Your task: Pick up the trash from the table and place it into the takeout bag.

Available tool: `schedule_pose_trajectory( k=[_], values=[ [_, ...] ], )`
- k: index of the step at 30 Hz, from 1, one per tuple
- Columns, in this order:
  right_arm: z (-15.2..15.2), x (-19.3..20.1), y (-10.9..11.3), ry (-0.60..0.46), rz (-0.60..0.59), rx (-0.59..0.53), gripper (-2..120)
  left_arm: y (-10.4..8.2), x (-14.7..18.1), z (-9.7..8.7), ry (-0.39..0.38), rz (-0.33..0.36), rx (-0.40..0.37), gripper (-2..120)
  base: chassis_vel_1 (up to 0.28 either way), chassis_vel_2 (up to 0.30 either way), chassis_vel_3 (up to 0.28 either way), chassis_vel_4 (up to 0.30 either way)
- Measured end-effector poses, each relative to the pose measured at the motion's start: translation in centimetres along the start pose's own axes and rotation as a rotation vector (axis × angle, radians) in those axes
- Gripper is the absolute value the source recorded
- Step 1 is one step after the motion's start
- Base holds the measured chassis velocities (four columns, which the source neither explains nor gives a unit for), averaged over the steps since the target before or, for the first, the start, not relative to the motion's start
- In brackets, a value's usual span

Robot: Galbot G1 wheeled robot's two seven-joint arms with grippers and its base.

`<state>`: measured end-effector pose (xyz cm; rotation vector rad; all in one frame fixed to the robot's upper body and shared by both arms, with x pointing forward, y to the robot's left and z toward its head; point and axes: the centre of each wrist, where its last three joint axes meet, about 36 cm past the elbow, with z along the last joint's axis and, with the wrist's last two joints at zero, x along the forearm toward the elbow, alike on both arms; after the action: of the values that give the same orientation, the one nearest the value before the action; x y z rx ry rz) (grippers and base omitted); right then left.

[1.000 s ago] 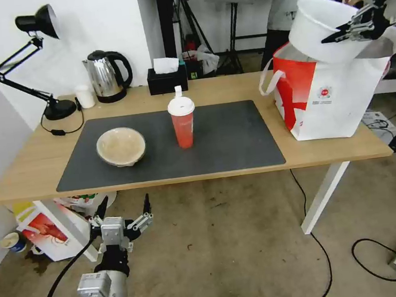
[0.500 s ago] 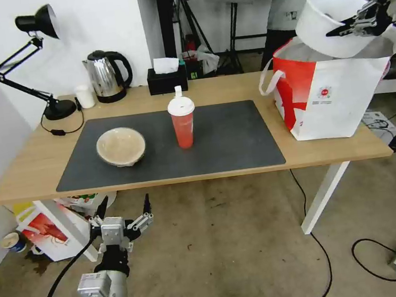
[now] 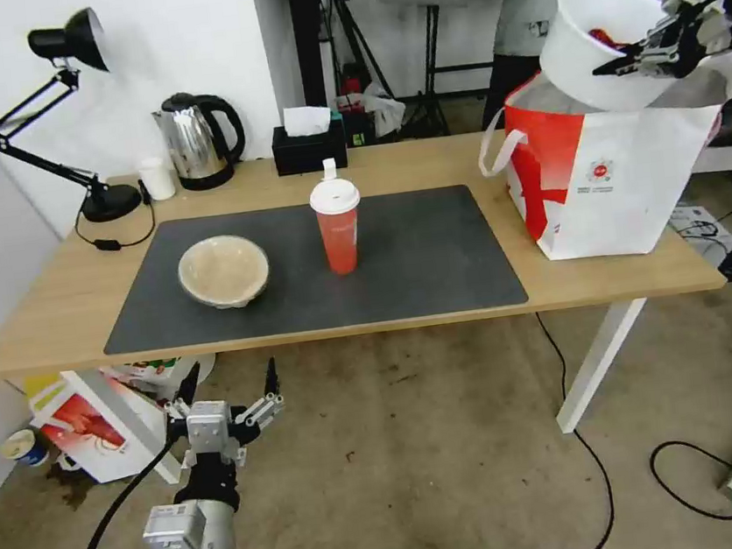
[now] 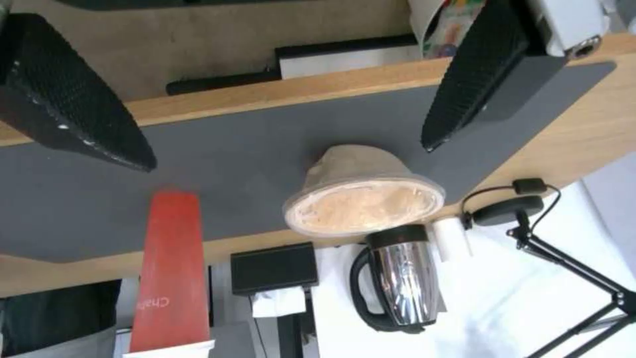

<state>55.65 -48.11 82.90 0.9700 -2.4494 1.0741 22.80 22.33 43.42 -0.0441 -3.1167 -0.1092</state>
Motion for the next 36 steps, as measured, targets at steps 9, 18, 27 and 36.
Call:
schedule_pose_trajectory(
  k=[9, 18, 27, 36],
  values=[
    [-0.1, -1.5, -0.2, -0.006, 0.013, 0.01, 1, 0.0, 0.0, 0.0, 0.0, 0.0, 0.0, 100, 0.0, 0.0, 0.0, 0.0],
    [-0.1, -2.5, -1.1, 0.007, 0.028, 0.017, 1, 0.0, 0.0, 0.0, 0.0, 0.0, 0.0, 100, 0.0, 0.0, 0.0, 0.0],
    [0.5, -3.0, -1.8, 0.031, 0.042, 0.019, 1, 0.0, 0.0, 0.0, 0.0, 0.0, 0.0, 100, 0.0, 0.0, 0.0, 0.0],
    [1.8, -3.2, -1.8, 0.059, 0.048, 0.011, 1, 0.0, 0.0, 0.0, 0.0, 0.0, 0.0, 100, 0.0, 0.0, 0.0, 0.0]
  ],
)
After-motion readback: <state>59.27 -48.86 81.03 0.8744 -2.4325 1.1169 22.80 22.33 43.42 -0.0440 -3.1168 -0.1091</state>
